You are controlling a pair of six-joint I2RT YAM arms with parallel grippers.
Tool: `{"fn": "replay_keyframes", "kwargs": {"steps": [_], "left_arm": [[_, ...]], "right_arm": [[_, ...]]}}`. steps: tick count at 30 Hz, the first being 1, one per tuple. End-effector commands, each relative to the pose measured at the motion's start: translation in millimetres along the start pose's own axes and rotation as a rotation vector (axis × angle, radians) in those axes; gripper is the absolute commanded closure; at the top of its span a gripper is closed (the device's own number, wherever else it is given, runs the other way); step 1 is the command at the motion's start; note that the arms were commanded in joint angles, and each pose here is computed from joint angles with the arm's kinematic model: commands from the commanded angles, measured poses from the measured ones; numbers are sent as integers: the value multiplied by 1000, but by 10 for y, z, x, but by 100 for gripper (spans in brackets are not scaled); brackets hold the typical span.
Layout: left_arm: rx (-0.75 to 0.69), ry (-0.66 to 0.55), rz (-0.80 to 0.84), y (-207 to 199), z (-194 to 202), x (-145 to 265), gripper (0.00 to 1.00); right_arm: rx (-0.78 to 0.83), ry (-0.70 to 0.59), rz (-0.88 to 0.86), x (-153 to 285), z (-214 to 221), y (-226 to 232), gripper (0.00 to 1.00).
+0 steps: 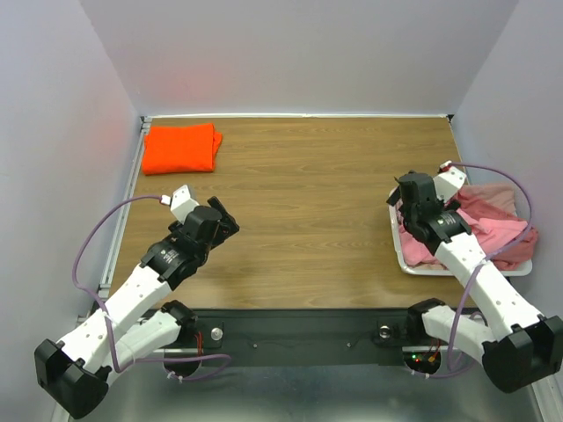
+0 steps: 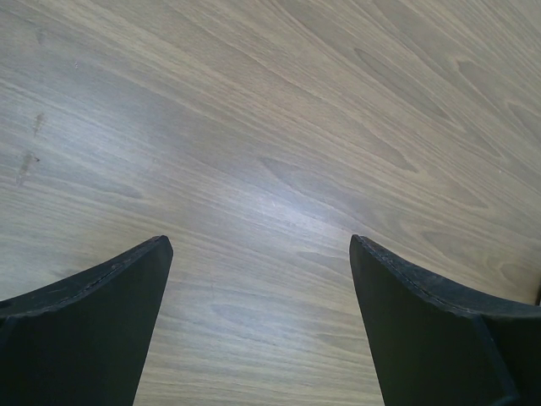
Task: Fold and stack the t-shirts
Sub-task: Grab the tshirt from the pile
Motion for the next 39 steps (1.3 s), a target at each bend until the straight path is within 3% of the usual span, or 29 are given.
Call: {"fn": "replay_keyframes", "kwargs": {"steps": [1, 9, 14, 20, 24, 25, 26, 27, 28, 30, 31, 34, 39], "left_arm": [[3, -47, -1, -48, -111, -8, 2], [-25, -24, -36, -41, -68, -80, 2], [-45, -5, -53, -46, -41, -117, 2], [-49, -6, -68, -42, -44, -134, 2], [-47, -8, -75, -28, -49, -126, 2], [-45, -13, -73, -31, -59, -115, 2], [-43, -13, -74, -25, -57, -118, 2], [-41, -16, -73, -22, -63, -111, 2], [-42, -14, -73, -24, -62, -110, 2], [-41, -16, -73, -25, -69, -106, 2], [-42, -15, -74, -23, -70, -103, 2], [-39, -18, -76, -21, -76, -98, 2], [-37, -20, -71, -28, -79, -99, 2]], "right_arm": [[-61, -155, 285, -5, -313, -414, 0], [-110, -58, 487, -389, -162, -811, 2], [-139, -79, 485, -466, -145, -811, 16], [-119, -52, 528, -631, -46, -889, 19], [-122, -15, 513, -728, 64, -905, 27], [-119, -4, 508, -741, 99, -906, 31], [-132, 2, 514, -768, 90, -944, 45], [-135, 3, 508, -772, 86, -938, 52], [-134, 4, 498, -769, 72, -923, 70], [-136, 0, 467, -737, 13, -880, 80], [-135, -7, 456, -716, -24, -867, 91], [-146, -49, 397, -592, -218, -793, 100], [-194, -154, 271, -279, -672, -631, 100]]}}
Point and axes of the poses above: each gripper's point midway between its finger pads, its own x axis back along the fingers, its own y axis along the line the jaws close on, z = x × y, the point moved 5 cm from there along x, back along the fingers, and after that the axes turned 5 degrees about -x, right-handed, at the moved point
